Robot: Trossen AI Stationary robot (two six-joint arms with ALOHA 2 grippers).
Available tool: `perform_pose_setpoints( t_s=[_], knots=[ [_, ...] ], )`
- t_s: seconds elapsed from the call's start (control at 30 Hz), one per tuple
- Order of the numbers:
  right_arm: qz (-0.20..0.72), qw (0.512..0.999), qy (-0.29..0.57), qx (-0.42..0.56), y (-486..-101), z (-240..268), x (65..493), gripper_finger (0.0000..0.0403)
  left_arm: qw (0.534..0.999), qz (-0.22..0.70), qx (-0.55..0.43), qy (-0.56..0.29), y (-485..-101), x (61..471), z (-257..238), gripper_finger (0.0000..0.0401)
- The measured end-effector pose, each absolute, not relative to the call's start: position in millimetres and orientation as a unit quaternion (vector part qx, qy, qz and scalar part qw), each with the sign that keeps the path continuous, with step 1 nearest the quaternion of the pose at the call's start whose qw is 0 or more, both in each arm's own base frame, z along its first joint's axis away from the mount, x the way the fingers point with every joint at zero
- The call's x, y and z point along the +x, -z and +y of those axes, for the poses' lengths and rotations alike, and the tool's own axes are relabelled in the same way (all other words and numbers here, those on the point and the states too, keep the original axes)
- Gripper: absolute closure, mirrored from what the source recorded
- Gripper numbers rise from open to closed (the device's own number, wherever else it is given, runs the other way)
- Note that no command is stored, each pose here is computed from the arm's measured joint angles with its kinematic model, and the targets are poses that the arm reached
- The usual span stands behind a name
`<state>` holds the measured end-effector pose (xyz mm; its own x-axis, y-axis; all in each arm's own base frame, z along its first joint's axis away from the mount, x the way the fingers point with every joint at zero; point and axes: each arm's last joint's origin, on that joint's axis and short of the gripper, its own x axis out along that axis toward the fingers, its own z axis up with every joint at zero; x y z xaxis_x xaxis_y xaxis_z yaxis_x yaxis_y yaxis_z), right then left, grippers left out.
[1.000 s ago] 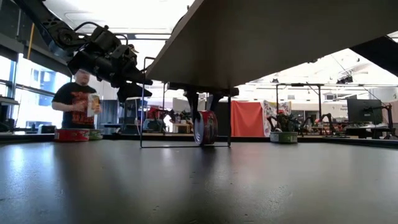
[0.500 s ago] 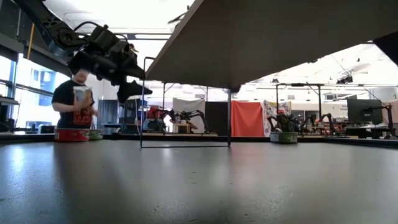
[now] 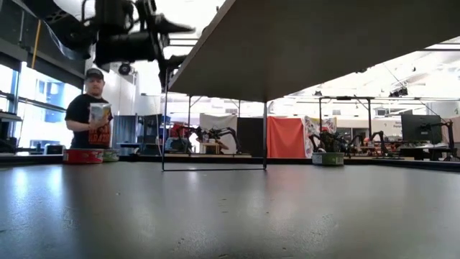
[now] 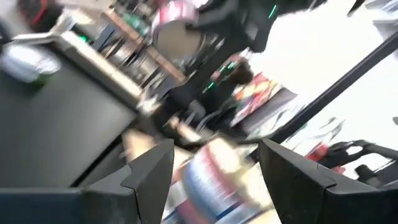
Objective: Stack canned seafood by type on shelf
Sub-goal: Put the red tuna can on the shelf
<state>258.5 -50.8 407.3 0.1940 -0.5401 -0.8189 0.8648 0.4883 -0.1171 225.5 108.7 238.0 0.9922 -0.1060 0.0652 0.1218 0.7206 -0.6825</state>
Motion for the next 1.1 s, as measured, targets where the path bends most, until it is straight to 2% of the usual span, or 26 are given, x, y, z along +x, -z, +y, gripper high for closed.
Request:
perform_pose_setpoints(
  t_s=[0.2, 0.3, 0.43, 0.57, 0.93, 1.1],
  knots=[
    [0.347, 0.857, 0.341, 0.172, -419, -3, 218, 0.0290, 0.895, -0.142, -0.412, 0.098, -265, 231, 86, 0.0174],
    [0.312, 0.903, 0.261, 0.142, -428, 22, 218, 0.0290, 0.869, -0.231, -0.420, 0.124, -282, 225, 81, 0.0174],
    [0.310, 0.936, 0.160, 0.047, -424, 61, 240, 0.0290, 0.836, -0.336, -0.406, 0.151, -299, 213, 76, 0.0174],
    [0.353, 0.929, 0.092, -0.063, -403, 93, 270, 0.0290, 0.824, -0.364, -0.411, 0.142, -307, 206, 76, 0.0174],
    [0.391, 0.889, 0.001, -0.239, -363, 131, 328, 0.0290, 0.836, -0.349, -0.406, 0.120, -315, 197, 72, 0.0174],
    [0.428, 0.851, 0.025, -0.302, -333, 137, 346, 0.0290, 0.836, -0.353, -0.402, 0.124, -318, 194, 71, 0.0174]
  ],
)
